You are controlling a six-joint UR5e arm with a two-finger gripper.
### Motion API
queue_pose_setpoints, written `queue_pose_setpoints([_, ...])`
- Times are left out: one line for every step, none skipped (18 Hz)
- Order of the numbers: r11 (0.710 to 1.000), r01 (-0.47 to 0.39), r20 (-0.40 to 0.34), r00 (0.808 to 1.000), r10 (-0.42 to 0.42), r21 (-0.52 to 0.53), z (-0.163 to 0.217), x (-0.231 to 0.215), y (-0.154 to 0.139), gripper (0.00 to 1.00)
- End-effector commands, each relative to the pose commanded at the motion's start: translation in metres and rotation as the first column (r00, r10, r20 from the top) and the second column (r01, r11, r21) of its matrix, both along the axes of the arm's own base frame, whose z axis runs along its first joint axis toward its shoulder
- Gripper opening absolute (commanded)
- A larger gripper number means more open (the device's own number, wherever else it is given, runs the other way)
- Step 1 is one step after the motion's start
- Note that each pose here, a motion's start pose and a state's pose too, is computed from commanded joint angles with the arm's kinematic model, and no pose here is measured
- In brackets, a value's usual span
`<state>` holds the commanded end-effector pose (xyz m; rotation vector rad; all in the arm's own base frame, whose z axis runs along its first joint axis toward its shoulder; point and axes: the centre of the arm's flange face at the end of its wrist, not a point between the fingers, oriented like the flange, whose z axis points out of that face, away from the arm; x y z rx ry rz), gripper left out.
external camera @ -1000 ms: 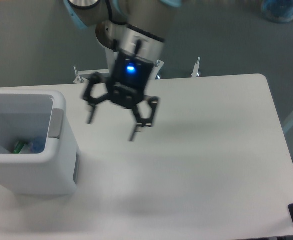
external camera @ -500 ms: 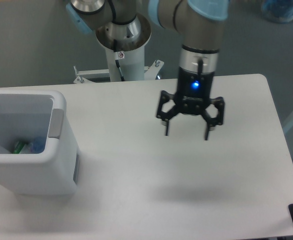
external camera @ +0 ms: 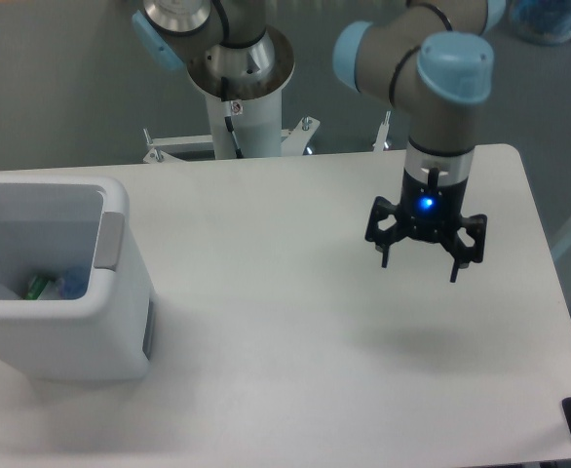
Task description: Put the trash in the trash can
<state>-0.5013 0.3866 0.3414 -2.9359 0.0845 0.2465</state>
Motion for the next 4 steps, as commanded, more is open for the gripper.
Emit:
queue_pose_setpoints([1.000, 0.006, 0.008, 1.000, -0.006, -0.006, -0.007, 0.000, -0.001, 1.00])
queue_pose_setpoints([1.000, 0.024, 0.010, 1.000, -0.024, -0.018, -0.013, -0.003, -0.002, 1.00])
queue_pose_setpoints([0.999, 0.039, 0.017, 0.999, -0.039, -0.038, -0.021, -0.003, -0.004, 1.00])
queue_pose_setpoints([0.998, 0.039, 0.015, 0.999, -0.038, -0.056, -0.024, -0.003, -0.007, 1.00])
